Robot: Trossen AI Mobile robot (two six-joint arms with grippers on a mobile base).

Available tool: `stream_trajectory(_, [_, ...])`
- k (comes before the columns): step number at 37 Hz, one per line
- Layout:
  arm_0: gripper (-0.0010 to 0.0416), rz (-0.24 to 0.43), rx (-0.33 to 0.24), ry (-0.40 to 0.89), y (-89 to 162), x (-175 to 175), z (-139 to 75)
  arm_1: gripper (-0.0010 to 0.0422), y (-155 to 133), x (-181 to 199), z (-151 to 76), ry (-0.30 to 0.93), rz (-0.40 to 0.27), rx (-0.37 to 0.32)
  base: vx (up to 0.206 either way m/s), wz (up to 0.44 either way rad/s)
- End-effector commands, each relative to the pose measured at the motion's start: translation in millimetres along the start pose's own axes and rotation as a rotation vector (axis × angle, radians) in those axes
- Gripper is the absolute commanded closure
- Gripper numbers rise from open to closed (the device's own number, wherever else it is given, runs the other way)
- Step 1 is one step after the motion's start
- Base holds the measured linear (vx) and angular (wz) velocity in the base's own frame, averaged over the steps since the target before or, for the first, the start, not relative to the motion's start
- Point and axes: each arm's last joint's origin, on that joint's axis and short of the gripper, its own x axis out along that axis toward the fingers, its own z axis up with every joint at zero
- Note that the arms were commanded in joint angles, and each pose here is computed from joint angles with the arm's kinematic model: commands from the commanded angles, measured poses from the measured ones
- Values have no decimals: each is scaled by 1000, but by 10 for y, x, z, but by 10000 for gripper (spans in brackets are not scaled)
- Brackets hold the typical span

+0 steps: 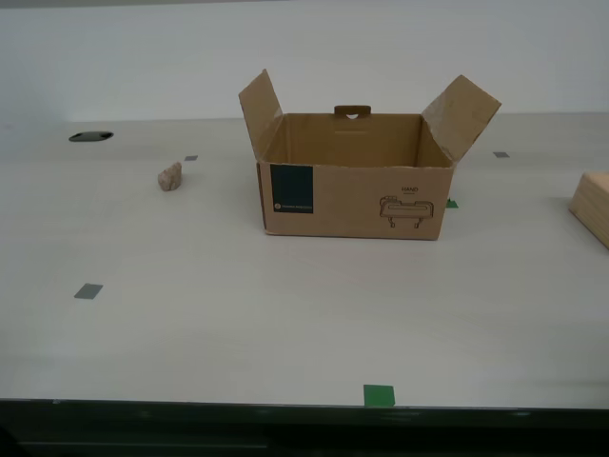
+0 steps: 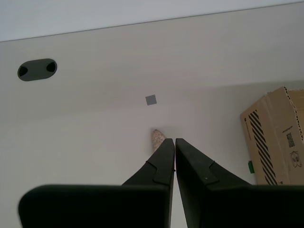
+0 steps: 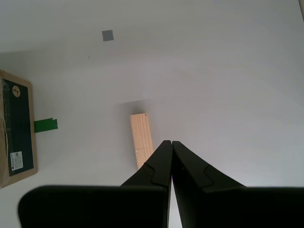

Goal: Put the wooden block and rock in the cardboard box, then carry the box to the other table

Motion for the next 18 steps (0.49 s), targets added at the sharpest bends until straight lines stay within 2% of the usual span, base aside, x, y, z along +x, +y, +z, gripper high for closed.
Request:
stream_trajectory(1, [405,4,3,0,1,-2,0,412,-2,-3,1,0,-1,-1,0,0])
stream_trajectory(9, [405,5,0,2,8,4,-3,403,-1,-3,-1,2,0,-2,0,0])
stream_trajectory(18, [405,8,-4,44,24,110,-58,311,-1,-3,-5,6,0,-39,0,0])
